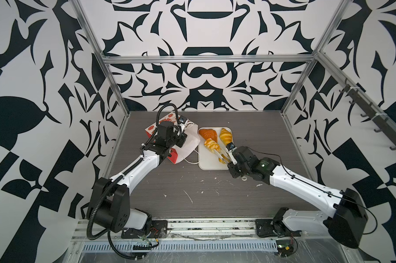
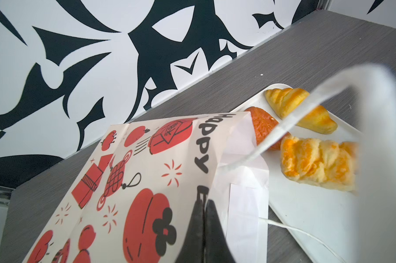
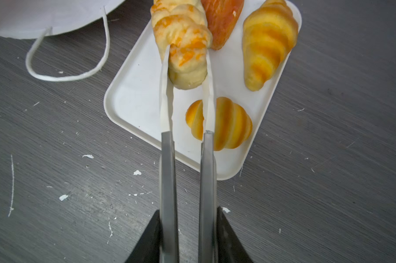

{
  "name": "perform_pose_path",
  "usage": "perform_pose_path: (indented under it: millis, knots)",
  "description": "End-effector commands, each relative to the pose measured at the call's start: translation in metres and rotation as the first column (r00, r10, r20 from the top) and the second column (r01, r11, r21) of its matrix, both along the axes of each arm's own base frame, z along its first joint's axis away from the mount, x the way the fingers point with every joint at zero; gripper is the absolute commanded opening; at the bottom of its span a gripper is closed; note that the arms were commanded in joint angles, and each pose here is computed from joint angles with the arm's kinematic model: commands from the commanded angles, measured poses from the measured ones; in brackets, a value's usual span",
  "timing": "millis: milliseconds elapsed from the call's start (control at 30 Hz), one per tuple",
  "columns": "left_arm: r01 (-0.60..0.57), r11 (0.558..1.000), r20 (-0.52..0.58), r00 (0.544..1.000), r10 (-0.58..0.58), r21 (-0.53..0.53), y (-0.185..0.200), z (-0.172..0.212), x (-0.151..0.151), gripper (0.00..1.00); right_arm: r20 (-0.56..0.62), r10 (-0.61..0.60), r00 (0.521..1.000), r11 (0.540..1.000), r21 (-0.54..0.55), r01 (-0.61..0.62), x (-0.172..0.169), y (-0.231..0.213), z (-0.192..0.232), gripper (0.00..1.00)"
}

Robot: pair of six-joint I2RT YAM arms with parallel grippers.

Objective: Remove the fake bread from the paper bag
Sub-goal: 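Lower the pale bread onto the white tray and open the tongs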

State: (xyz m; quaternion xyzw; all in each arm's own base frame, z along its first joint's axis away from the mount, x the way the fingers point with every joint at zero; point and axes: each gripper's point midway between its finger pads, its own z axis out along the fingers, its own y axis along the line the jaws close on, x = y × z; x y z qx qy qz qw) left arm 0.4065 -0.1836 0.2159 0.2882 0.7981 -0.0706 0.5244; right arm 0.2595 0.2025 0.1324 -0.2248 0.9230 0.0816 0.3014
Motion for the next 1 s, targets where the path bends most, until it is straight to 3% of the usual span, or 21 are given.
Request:
perform_pose_path:
  millis: [0, 533, 967]
  knots:
    - [-0.011, 1.0, 0.022, 1.0, 0.011, -0.022, 0.002, 0.007, -0.003, 0.0, 0.031, 0.013, 0.999, 0.996, 0.088, -0.016, 0.011, 0.016, 0.013, 0.36]
    - [-0.02, 1.0, 0.018, 1.0, 0.02, -0.021, 0.006, 0.001, -0.004, 0.0, -0.012, 0.019, 1.0, 0.998, 0.057, -0.018, 0.027, 0.031, -0.008, 0.37]
    - [-0.021, 1.0, 0.009, 1.0, 0.022, -0.023, 0.008, -0.005, -0.003, 0.0, 0.016, -0.057, 0.998, 0.998, 0.009, 0.057, 0.041, 0.019, -0.009, 0.48]
